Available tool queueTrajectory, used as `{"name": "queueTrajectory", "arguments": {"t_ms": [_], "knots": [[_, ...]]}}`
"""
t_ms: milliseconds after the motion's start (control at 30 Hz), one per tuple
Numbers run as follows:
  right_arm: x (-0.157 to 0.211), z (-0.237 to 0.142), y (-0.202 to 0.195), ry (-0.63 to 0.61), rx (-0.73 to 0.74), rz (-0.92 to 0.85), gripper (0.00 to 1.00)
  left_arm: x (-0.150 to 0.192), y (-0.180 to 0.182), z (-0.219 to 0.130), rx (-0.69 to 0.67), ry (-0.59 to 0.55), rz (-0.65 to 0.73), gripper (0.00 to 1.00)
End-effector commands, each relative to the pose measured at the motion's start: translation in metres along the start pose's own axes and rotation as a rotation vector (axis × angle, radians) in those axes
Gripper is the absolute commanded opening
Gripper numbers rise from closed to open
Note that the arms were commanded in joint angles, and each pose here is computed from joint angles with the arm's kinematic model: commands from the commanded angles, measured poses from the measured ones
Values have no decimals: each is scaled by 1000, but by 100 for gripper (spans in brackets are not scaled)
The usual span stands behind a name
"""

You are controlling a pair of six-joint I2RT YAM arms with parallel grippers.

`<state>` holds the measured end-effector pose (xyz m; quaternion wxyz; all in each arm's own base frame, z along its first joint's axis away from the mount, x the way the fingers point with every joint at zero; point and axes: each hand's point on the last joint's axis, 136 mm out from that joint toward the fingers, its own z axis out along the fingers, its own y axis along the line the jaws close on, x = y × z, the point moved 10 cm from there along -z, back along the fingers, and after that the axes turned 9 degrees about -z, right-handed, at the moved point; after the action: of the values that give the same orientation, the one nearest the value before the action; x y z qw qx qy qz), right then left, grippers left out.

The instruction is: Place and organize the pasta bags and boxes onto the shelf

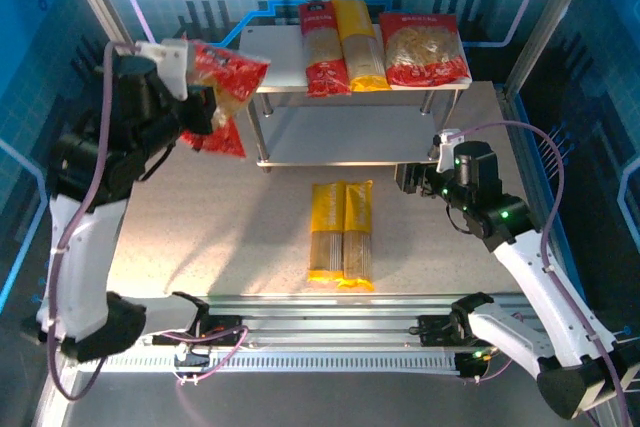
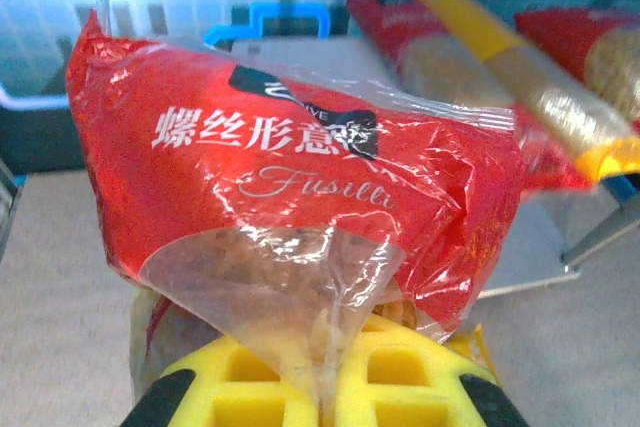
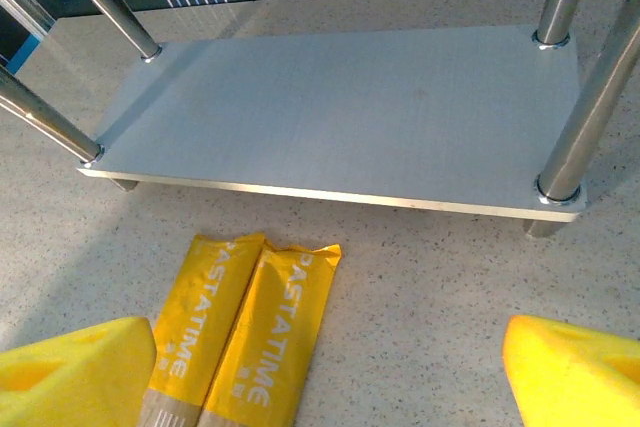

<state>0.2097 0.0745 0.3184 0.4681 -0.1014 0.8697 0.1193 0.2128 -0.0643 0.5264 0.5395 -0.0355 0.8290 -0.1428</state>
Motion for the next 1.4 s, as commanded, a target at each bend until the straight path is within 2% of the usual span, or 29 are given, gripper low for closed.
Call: {"name": "queueTrajectory", "arguments": {"t_ms": [0,333,667,1100,1367], "knots": [[-13,-3,0,-56,-14,21,90,-40,-17,7,72,-175,39,0],[-14,-1,-1,-47,-7,13,90,-71,-21,74,59,-290,-53,0],[-16,6,0,-31,-11,10,90,-91,-24,107,92,-363,-119,0],[-14,15,-1,-6,-5,5,90,-83,-21,163,96,-330,-214,0],[-12,16,-2,2,0,2,91,-80,-20,180,91,-330,-257,0]]}}
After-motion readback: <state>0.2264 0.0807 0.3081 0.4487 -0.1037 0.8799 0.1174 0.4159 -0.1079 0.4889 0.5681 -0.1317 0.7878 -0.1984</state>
